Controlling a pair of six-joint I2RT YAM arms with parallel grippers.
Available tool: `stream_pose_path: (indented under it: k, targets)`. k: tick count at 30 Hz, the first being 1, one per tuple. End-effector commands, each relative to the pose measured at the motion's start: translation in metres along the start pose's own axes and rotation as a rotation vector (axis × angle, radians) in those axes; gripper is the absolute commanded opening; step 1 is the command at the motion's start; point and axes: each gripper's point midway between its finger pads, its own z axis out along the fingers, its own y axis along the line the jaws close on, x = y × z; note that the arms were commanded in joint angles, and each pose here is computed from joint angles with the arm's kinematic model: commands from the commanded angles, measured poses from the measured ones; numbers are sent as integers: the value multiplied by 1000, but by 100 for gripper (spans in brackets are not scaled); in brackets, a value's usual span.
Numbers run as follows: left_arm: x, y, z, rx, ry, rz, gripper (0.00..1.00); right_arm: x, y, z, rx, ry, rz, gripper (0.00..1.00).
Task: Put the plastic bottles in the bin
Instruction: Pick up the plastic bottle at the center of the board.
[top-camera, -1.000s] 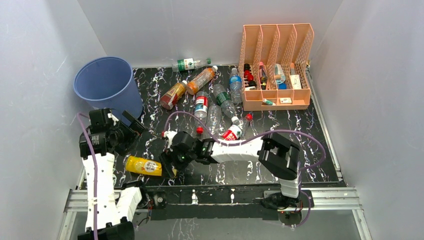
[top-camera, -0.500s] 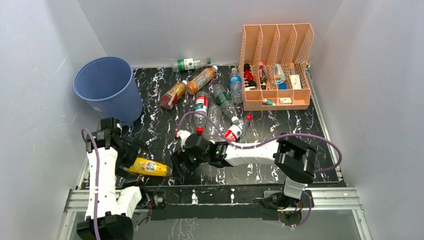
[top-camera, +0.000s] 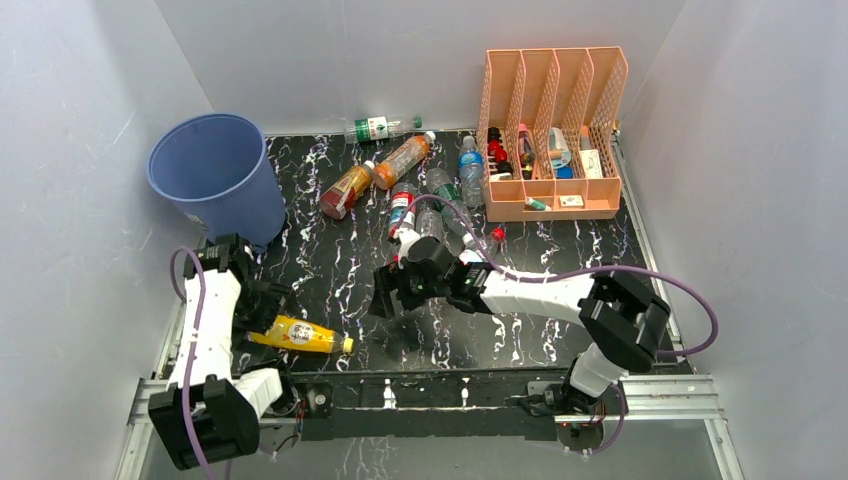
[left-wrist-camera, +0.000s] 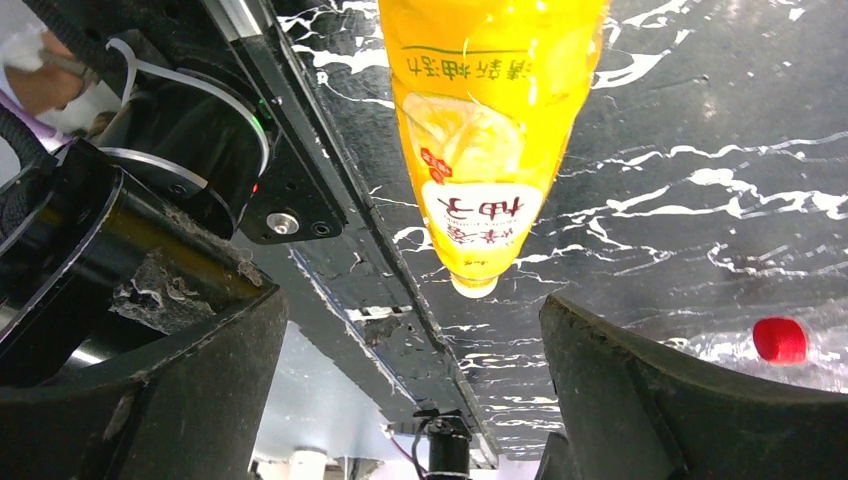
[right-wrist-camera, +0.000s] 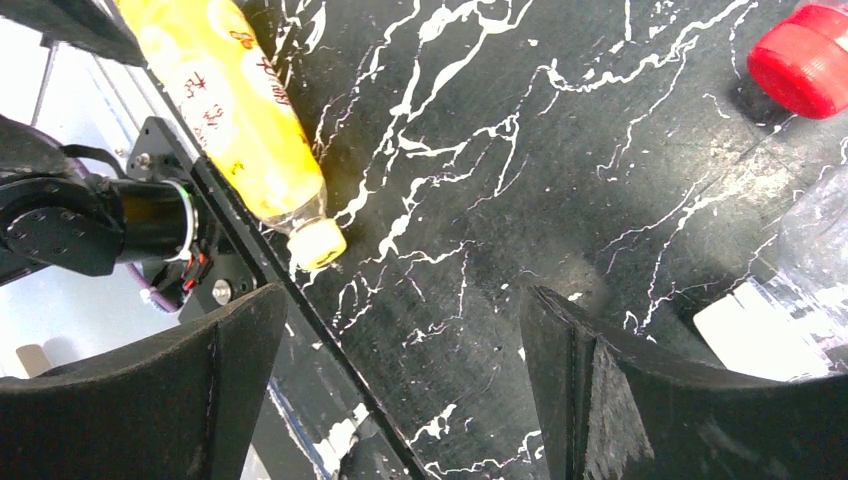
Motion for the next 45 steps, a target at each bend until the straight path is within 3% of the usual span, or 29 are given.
stream_pose_path:
  k: [1,5,17,25,26,27,35,38,42,45]
  targets:
    - [4,9,2,-123,36,-39,98,-24,18,-18,-83,-72,-7,98]
    - [-4,-2,2,-163,-19,-29,98,-29,15,-25,-92,-84,2,98]
    - [-1,-16,54,-277,-54,-18,98,-31,7,-37,-88,-101,13,98]
    - [-24,-44,70,-272,-144,13,97,-30,1,-49,-63,-100,25,98]
    - [-28,-48,70,-270,-161,23,96,-30,-7,-51,-46,-102,-162,98]
    - [-32,-54,71,-258,-173,38,95,-29,-5,-54,-41,-101,-72,98]
    - [-47,-82,82,-153,-237,128,94,-29,-13,-71,24,-115,-54,98]
    - [-47,-94,88,-110,-225,175,87,-30,-14,-79,41,-120,-53,98]
    - [-46,-109,93,-39,-215,234,55,-31,-15,-89,62,-126,-51,98]
    - [-44,-115,94,-8,-204,274,45,-31,-16,-95,77,-123,-49,98]
